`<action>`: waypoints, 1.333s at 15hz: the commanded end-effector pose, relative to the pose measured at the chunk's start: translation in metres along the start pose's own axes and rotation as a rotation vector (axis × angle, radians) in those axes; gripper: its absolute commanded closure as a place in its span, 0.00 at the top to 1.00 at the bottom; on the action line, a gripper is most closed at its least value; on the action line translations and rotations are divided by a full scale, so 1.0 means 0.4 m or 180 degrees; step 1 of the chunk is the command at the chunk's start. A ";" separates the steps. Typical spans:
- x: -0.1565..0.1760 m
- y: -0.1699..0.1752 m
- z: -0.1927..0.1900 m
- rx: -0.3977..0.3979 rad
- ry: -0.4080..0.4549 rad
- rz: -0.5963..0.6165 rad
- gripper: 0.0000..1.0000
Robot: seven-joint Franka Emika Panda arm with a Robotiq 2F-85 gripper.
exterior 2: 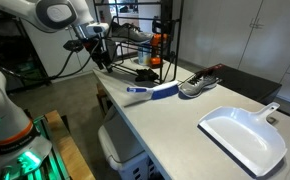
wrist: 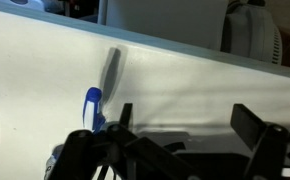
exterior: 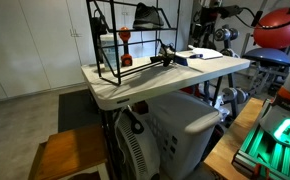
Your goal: Put the trainer on the table
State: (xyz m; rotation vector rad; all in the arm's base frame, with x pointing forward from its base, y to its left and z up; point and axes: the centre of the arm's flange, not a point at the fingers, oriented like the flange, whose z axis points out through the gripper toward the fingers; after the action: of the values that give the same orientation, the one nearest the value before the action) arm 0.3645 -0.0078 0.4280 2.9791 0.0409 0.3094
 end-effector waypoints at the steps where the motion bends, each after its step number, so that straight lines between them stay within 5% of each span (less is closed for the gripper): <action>1: 0.000 0.000 0.000 0.0000 0.0000 0.0000 1.00; 11: 0.000 0.000 0.000 0.0000 0.0000 0.0000 1.00; 15: 0.046 -0.036 -0.088 0.0348 0.0156 0.0037 1.00; 20: 0.076 -0.071 -0.214 0.0912 0.0303 0.0590 1.00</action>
State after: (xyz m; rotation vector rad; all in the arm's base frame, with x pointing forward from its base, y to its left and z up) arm 0.3788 0.0266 0.4878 3.1506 -0.0493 0.4674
